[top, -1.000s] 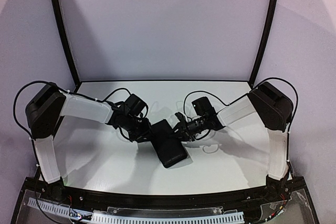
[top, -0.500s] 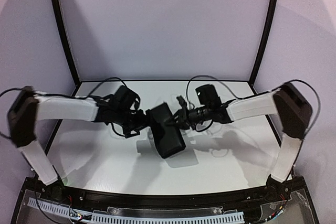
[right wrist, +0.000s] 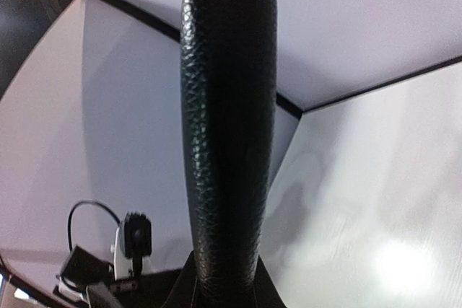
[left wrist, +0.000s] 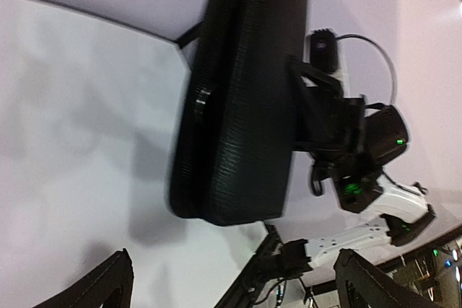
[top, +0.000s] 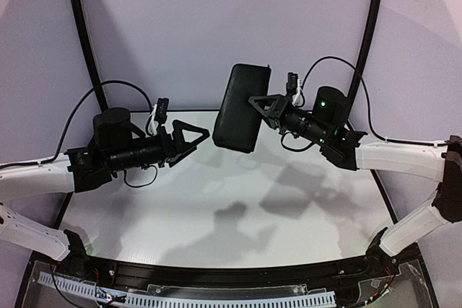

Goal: Sort the hair-cutting tools

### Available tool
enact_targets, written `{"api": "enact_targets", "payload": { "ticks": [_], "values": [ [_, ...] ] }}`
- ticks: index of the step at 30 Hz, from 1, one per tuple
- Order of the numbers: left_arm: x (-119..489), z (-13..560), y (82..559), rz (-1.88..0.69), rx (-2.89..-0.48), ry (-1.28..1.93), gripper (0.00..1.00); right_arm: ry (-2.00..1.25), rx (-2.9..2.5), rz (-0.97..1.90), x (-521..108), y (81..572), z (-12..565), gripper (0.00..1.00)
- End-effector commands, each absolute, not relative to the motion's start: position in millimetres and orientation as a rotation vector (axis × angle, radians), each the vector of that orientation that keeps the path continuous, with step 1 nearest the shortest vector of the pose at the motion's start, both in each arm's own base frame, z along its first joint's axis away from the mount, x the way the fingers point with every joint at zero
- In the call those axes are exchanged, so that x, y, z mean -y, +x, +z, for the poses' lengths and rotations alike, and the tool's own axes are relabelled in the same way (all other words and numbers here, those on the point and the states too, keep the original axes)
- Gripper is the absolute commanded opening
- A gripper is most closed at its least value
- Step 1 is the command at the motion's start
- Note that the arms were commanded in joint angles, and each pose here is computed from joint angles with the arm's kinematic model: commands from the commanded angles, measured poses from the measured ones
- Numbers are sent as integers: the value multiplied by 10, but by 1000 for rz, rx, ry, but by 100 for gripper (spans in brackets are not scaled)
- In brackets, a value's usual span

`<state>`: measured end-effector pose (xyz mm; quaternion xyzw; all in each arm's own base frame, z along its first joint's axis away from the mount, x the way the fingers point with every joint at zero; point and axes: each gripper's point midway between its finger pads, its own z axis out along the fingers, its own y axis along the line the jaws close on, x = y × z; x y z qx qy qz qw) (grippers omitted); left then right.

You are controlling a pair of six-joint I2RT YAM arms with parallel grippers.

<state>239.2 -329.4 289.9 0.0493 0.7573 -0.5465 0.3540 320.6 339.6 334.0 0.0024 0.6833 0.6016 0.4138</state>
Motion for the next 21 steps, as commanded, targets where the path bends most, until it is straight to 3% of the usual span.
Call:
{"api": "enact_targets", "payload": {
  "ticks": [1,18,21],
  "values": [
    [3466,3296,2329,-1485,-1771,243,99,145,-1371,1601,-3115,3073,4155,0],
    [3744,3618,2625,-1465,-1659,200,98,204,-1217,1757,-3230,2814,4369,0],
    [3770,3618,2637,-1485,-1643,193,81,192,-1218,1791,-3314,2794,4357,0]
  ]
}}
